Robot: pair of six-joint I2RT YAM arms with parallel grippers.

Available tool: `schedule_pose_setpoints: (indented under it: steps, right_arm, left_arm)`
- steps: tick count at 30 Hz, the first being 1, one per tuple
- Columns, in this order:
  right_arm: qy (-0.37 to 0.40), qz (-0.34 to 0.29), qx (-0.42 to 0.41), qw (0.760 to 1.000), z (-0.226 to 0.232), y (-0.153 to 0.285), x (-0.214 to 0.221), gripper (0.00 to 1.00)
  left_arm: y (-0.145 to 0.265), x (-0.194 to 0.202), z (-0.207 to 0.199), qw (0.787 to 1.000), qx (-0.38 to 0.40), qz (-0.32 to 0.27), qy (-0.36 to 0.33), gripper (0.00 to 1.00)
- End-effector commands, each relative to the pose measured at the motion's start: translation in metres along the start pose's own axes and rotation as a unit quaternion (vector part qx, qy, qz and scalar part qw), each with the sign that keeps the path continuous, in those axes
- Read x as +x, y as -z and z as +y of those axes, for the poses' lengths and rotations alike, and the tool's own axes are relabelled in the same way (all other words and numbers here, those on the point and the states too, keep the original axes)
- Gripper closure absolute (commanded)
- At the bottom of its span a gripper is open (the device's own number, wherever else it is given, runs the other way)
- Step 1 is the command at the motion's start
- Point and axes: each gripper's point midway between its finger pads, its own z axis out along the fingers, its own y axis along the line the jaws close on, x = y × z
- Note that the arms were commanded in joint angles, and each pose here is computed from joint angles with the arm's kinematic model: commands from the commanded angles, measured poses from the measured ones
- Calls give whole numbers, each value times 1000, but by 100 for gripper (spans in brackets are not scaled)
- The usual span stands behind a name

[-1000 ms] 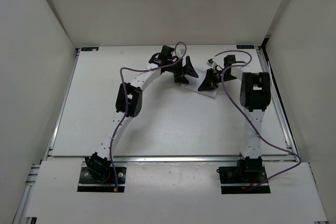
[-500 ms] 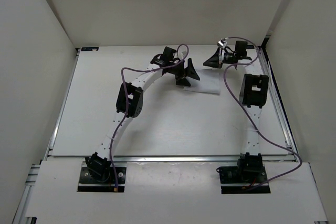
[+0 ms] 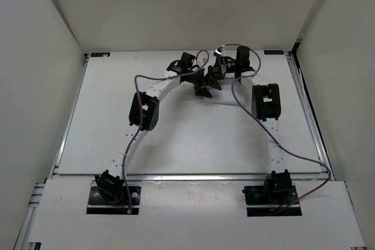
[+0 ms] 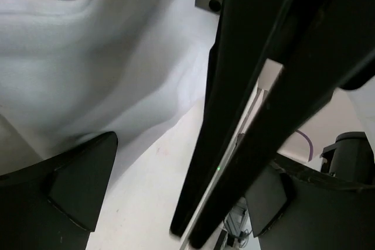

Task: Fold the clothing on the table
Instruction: Fold the skirt

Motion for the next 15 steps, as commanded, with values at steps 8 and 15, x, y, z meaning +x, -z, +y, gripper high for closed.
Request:
schedule_pose_setpoints:
  steps: [8, 15]
  right_arm:
    - [-1, 73, -46, 996, 21, 25, 29, 93]
    - [-19, 86, -52, 995, 13, 14, 38, 94]
  left_arm:
    - [9, -2, -14, 999, 30, 0, 35, 11]
    - [5, -9, -34, 996, 74, 2, 44, 16]
